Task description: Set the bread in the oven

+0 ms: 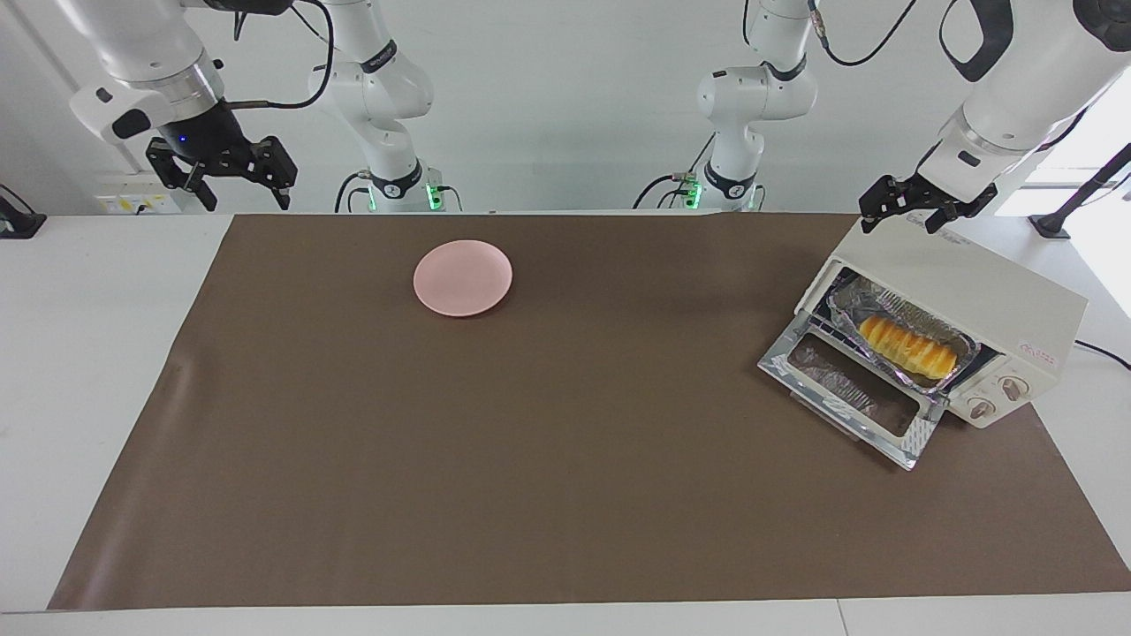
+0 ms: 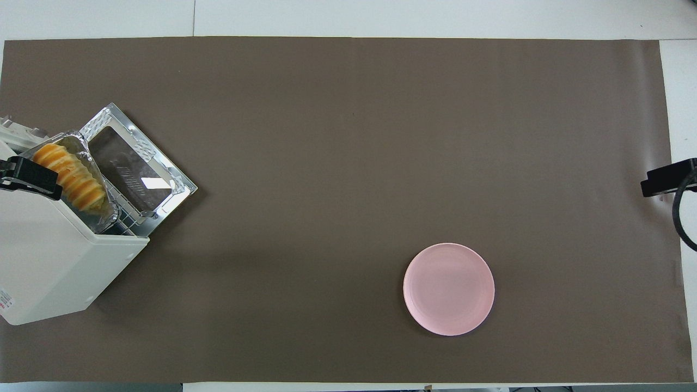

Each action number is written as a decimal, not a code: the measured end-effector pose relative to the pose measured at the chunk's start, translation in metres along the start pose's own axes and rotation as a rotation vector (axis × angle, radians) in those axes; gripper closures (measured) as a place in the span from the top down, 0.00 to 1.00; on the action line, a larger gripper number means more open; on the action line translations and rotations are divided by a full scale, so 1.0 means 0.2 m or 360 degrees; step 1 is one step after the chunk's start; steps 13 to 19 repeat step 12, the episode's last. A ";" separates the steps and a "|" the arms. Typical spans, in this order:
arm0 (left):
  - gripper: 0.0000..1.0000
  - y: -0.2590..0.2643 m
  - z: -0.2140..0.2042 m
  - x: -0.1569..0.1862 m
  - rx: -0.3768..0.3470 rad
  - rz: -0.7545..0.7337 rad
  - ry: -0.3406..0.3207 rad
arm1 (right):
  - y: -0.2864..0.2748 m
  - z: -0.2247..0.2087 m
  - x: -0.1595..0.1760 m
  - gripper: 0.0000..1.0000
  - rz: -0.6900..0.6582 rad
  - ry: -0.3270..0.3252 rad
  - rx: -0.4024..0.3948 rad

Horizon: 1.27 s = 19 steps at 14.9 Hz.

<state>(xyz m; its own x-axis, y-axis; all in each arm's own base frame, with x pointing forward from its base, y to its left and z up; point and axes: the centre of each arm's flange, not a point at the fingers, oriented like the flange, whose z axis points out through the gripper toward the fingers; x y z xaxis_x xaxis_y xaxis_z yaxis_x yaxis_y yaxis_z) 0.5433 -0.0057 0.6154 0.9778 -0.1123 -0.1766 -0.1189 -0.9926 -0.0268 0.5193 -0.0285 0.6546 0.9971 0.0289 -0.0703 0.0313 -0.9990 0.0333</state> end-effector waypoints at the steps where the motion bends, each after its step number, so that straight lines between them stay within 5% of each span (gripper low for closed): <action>1: 1.00 0.00 -0.01 0.00 0.0001 0.0001 0.0010 | 0.00 0.00 0.00 1.00 0.0002 0.0000 0.0000; 19: 1.00 0.03 0.09 0.03 -0.0013 -0.0014 -0.0002 | 0.00 0.00 0.00 1.00 0.0002 0.0003 0.0034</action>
